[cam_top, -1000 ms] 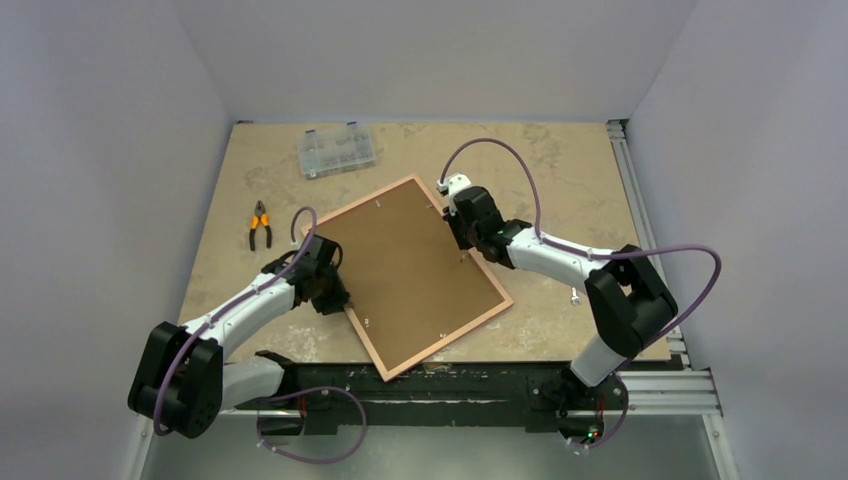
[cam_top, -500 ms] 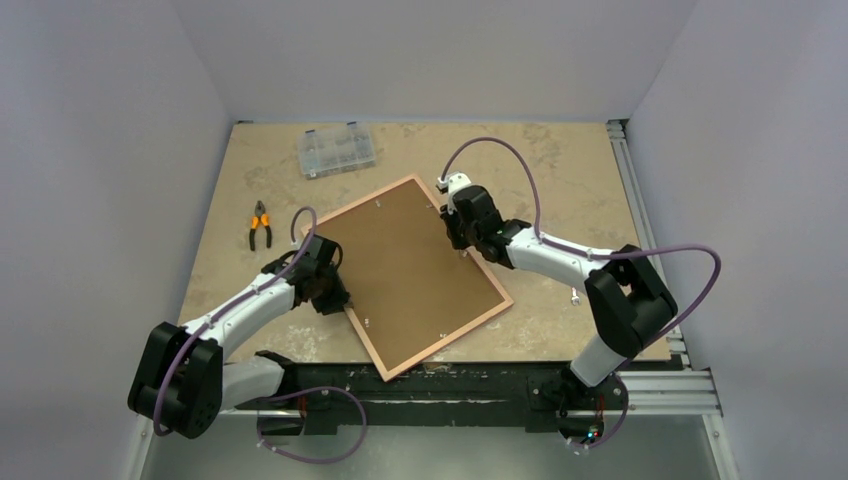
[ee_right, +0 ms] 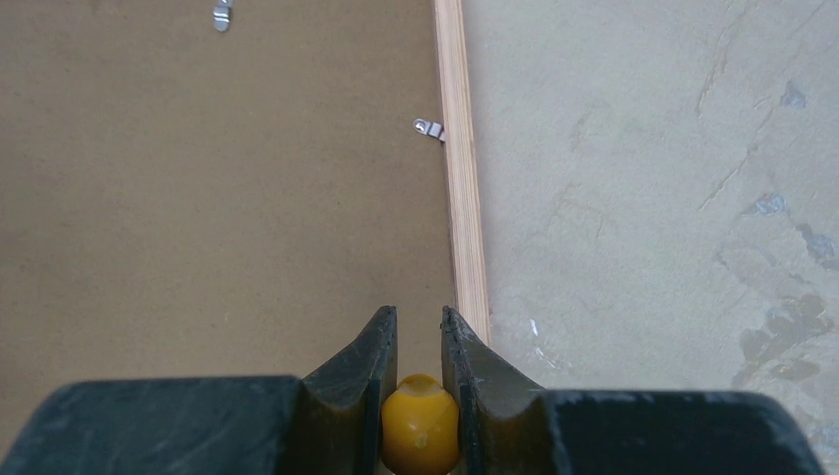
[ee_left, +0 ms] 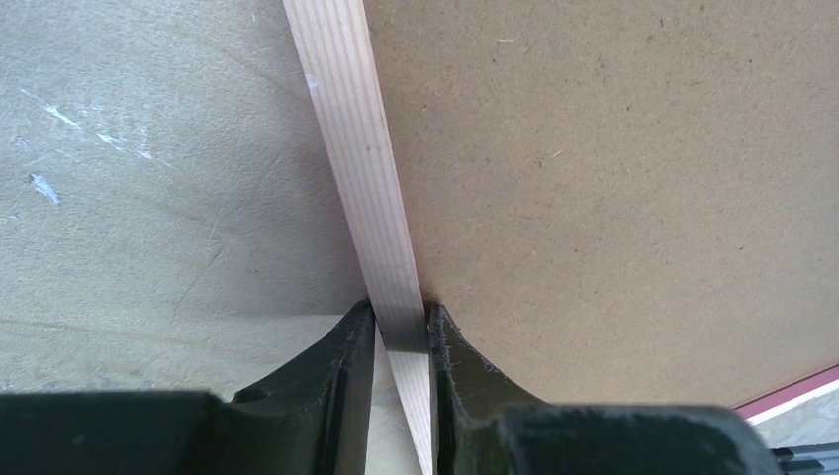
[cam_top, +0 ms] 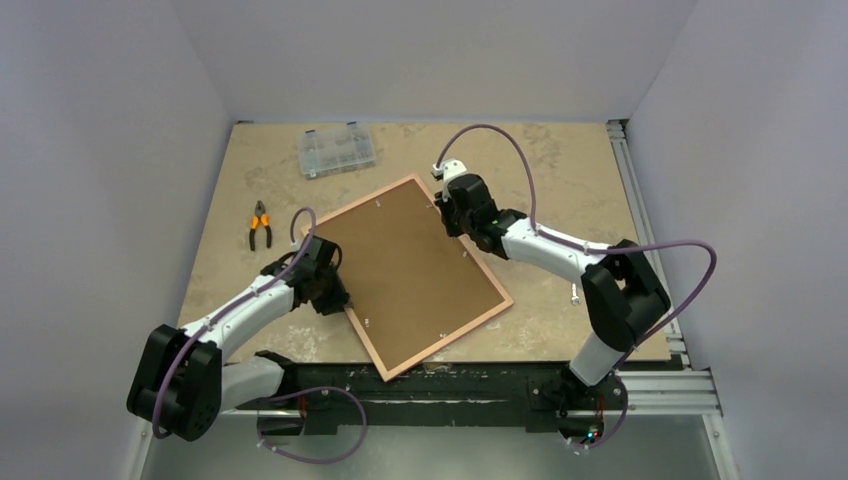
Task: Take the photo out of the frame
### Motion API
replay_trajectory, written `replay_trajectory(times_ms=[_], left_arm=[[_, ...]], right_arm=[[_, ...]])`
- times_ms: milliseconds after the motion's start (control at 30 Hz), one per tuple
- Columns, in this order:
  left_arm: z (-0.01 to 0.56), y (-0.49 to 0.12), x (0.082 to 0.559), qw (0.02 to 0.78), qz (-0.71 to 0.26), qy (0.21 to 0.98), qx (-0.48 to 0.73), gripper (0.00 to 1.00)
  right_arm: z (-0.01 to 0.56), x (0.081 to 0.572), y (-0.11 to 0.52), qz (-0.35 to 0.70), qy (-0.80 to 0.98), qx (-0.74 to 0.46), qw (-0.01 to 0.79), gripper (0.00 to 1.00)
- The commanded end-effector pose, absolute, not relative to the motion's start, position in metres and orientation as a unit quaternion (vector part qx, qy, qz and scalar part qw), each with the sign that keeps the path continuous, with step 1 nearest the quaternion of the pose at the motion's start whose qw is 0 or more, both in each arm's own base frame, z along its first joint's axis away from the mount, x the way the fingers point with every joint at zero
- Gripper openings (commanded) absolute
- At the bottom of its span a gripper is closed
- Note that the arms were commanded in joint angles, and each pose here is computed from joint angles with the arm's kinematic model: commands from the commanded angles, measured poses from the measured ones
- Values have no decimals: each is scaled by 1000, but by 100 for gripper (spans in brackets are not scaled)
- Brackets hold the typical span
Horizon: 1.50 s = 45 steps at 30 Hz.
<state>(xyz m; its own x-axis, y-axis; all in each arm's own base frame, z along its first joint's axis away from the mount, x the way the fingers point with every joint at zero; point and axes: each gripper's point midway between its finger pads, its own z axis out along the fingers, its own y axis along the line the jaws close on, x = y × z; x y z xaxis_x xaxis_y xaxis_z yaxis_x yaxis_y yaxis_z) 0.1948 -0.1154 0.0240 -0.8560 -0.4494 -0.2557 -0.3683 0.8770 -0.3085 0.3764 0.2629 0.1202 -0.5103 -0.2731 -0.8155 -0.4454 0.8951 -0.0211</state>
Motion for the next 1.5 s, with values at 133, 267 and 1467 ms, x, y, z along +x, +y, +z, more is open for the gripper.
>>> replay_trajectory(times_ms=[133,267,1467], left_arm=[[15,-119,192,155,-133,958,-203,0],[14,-119,191,153,-133,958,-204,0],[16,-119,193,152,-130,958,-204,0]], right_arm=[[123,377,244,44,869,-202,449,0],[131,363,243,77,869,-182,454,0],[100,367,226,40,882,-144,446,0]])
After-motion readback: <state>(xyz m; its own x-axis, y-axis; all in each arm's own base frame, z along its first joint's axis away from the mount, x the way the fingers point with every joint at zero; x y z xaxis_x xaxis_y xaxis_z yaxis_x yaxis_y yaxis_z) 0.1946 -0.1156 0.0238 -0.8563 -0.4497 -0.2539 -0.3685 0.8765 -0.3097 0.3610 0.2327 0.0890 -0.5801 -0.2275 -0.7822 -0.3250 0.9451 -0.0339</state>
